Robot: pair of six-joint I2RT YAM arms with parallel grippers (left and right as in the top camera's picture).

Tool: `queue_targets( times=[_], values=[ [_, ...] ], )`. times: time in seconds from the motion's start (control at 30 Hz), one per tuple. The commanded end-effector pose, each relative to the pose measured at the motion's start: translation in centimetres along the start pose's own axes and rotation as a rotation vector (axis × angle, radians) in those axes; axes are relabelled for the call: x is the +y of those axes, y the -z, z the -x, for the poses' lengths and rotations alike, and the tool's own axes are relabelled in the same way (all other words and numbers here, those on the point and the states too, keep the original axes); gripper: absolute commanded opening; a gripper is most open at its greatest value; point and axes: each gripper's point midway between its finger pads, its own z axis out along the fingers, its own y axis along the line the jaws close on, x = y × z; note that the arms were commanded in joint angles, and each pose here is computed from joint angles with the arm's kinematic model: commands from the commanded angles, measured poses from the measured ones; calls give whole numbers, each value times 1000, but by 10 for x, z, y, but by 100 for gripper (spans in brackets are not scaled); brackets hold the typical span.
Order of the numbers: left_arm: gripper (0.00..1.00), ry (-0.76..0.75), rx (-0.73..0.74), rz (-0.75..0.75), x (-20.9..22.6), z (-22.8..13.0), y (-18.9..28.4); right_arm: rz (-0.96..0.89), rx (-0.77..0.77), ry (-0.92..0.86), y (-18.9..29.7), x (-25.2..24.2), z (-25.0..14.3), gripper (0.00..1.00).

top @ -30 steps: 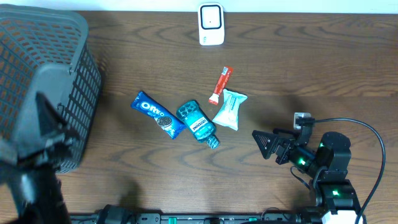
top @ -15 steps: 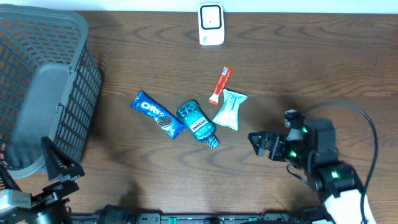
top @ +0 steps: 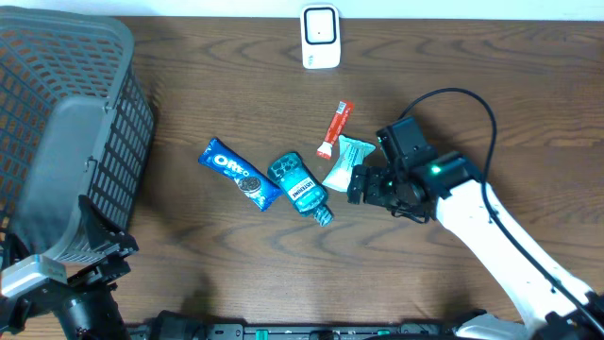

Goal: Scan the item barcode
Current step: 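Move the right gripper over the green wipes pack and lower it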

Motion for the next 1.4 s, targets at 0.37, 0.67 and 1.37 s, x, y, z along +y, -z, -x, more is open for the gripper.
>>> queue_targets(
  times=[0.37, 0.67, 1.37],
  values=[
    [98, 13, -130, 122, 19, 32, 1, -1, -9, 39, -3, 6, 5, 99],
    [98, -167, -111, 27, 3, 30, 0, -10, 2, 37, -3, 4, 2, 99],
    [98, -212, 18, 201, 46, -24, 15, -23, 14, 110, -3, 1, -1, 99]
  ],
)
